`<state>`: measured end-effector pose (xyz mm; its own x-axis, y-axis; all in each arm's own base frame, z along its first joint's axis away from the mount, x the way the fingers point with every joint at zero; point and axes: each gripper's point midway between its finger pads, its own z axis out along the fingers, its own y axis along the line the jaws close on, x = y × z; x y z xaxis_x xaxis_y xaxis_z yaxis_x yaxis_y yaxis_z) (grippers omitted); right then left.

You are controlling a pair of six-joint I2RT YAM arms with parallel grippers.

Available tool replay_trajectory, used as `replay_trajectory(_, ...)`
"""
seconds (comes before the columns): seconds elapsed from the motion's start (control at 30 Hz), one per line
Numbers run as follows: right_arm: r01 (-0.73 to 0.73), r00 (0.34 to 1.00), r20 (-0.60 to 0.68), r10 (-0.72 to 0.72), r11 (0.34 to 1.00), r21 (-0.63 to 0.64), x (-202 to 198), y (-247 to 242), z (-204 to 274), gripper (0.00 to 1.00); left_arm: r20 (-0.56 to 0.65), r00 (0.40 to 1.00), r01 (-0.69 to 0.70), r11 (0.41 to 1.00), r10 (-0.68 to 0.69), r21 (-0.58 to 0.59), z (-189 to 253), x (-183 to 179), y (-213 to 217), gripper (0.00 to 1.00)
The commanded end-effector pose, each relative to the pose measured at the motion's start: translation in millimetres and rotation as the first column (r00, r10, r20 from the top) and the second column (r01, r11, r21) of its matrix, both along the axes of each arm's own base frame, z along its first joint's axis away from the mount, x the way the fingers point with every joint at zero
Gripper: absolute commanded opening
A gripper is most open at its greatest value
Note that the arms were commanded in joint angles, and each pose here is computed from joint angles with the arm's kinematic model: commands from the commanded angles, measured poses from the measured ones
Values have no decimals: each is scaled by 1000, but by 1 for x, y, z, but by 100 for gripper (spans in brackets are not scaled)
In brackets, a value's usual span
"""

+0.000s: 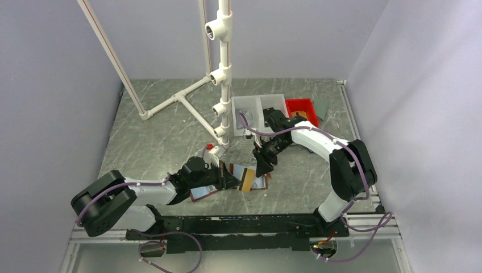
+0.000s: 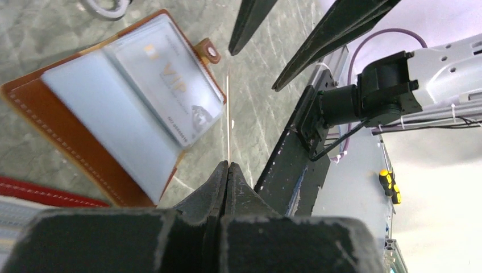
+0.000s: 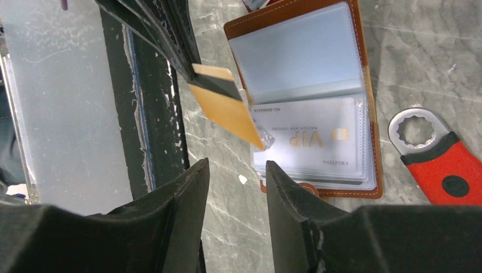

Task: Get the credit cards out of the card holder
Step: Remove the credit card from the card holder, then place the credit card in the storage box.

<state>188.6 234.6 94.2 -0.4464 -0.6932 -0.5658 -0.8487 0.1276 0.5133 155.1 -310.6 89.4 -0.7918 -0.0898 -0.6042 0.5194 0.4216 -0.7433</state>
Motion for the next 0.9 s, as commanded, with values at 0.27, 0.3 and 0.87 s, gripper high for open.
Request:
replay_trajectory(0.27, -57, 998, -13, 60, 986, 156, -7, 11, 34, 48, 91, 985, 150, 987, -145, -56, 26, -12, -35, 0)
replay_trajectory(0.3, -64, 998, -17, 67, 985, 161, -9, 12, 34, 47, 92, 985, 151, 987, -145, -56, 26, -12, -36, 0)
replay_trajectory(0.87, -150, 985, -57, 161, 976, 157, -26, 15, 30, 0, 85, 990, 115, 992, -109, -61, 26, -9, -33, 0)
